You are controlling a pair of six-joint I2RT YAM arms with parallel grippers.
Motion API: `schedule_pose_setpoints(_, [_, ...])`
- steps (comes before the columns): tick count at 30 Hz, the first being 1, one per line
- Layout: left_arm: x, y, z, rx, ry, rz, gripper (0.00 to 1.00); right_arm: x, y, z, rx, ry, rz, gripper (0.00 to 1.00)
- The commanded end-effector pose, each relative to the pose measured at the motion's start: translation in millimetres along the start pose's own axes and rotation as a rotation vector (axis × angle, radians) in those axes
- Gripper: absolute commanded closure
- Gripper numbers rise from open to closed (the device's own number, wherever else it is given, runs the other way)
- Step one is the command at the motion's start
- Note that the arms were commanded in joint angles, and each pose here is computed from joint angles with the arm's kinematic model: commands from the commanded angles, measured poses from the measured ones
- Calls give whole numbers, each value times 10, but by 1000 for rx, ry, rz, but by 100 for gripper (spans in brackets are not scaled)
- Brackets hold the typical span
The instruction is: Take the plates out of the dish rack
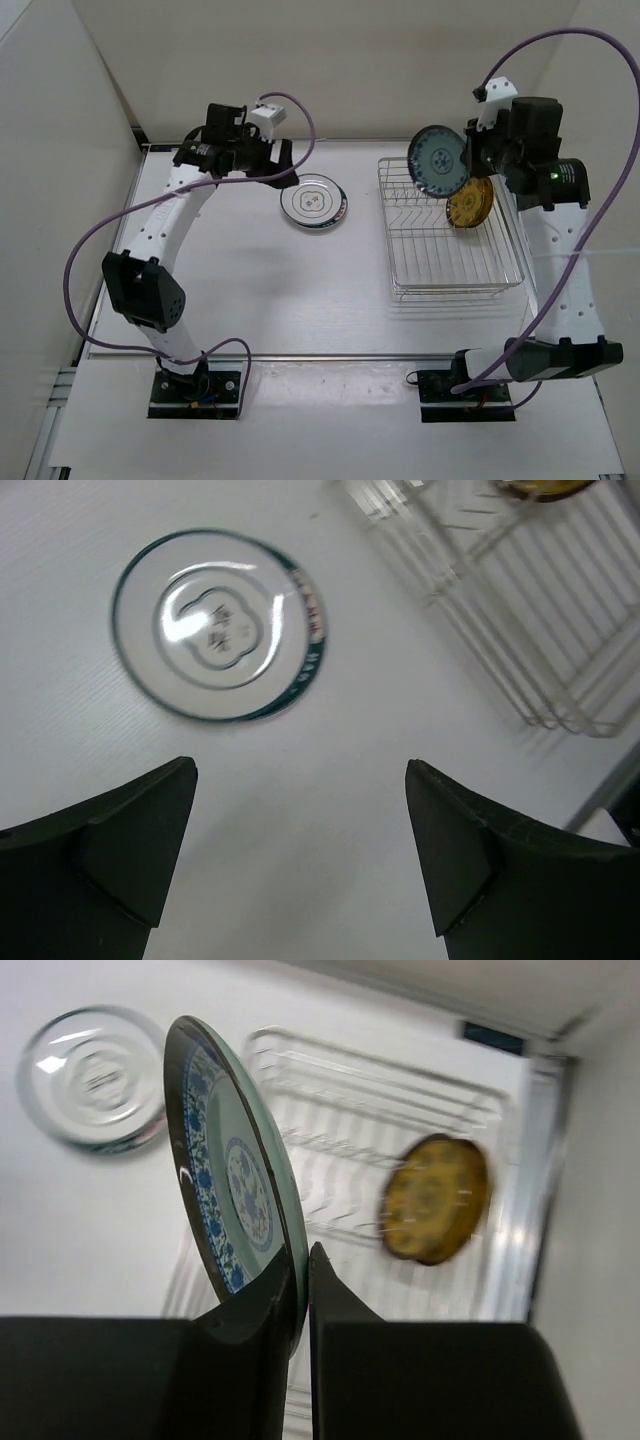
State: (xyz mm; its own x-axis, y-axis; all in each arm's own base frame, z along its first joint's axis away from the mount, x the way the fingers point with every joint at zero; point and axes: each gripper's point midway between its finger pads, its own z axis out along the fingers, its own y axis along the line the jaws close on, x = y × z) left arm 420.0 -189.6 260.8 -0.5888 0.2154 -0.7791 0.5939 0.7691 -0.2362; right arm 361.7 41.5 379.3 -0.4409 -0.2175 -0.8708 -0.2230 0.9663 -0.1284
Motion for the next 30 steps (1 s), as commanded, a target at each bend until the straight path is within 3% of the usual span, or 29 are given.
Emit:
schedule_pose_setpoints(1, [-529, -876, -417, 224, -187, 195, 4, 234, 675, -32, -382, 50, 10, 100])
schedule_pose_setpoints(3, [-572, -1095, -450, 279, -211, 231, 4, 222, 899, -104, -529, 23, -18, 100])
schedule_pose_setpoints(10, [-637, -1846, -316, 419, -208, 303, 4, 105, 1227, -318, -762, -31, -18, 100])
schedule_pose_setpoints(18, [-646, -2070, -115, 459, -181, 302, 8, 142, 1342, -308, -835, -16, -4, 100])
schedule_pose_setpoints(22, [-670, -2051, -42, 451, -176, 291, 17, 155, 1343, -275, -836, -7, 0, 100])
schedule_pose_setpoints(25, [-662, -2045, -16, 450, -168, 288, 34, 182, 1347, -262, -838, 1, 4, 100])
schedule_pose_setpoints(26, [-677, -2044, 2, 450, -169, 288, 46, 182, 1347, -262, -838, 1, 4, 100])
schedule_pose_setpoints(28, [-677, -2044, 2, 450, -169, 288, 58, 196, 1348, -229, -839, 10, 8, 100])
schedule_pose_setpoints(29, [-675, -2048, 1, 451, -167, 278, 70, 196, 1348, -229, -839, 10, 8, 100])
schedule_pose_setpoints(30, [-705, -2056, -20, 452, -175, 281, 76, 197, 1378, -238, -847, 10, 4, 100])
